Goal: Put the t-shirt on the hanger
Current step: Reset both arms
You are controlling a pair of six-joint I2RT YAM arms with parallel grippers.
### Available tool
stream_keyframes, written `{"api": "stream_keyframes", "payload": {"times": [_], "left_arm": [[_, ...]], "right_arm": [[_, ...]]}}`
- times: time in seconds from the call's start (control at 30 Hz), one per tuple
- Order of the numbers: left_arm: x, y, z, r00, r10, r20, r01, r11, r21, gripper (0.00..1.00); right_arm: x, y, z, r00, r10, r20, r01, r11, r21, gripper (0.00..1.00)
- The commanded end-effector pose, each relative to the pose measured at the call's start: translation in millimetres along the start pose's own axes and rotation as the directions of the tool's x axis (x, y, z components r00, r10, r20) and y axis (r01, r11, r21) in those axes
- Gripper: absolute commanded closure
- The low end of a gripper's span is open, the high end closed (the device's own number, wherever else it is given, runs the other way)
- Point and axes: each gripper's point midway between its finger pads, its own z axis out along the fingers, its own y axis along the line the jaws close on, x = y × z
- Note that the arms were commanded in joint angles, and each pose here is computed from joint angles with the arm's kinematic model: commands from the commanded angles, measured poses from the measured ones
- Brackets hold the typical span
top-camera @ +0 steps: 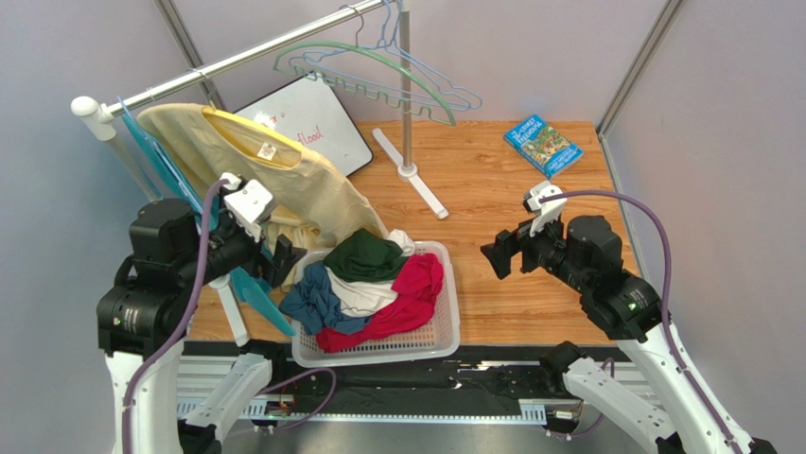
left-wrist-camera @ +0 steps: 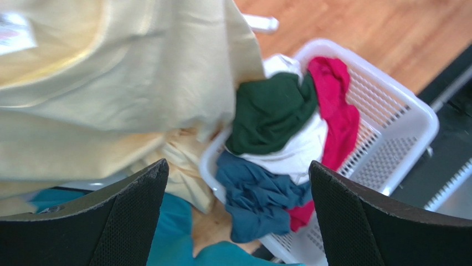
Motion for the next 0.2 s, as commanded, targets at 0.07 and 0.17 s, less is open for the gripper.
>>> {"api": "stream_keyframes", "payload": {"times": [0.07, 0.17], "left_arm": [[25.9, -26.4, 6.9, 0.996, 0.007, -0.088, 0.006, 0.989, 0.145, 0.01], [23.3, -23.7, 5.9, 0.997, 0.018, -0.075, -0.008, 0.992, 0.128, 0.01]], "right_arm": [[-7.2, 11.7, -4.4, 0.998, 0.044, 0.037, -0.041, 0.997, -0.058, 0.01], [-3.0, 15.5, -2.4, 0.998, 0.052, 0.021, -0.05, 0.996, -0.079, 0.01]]}}
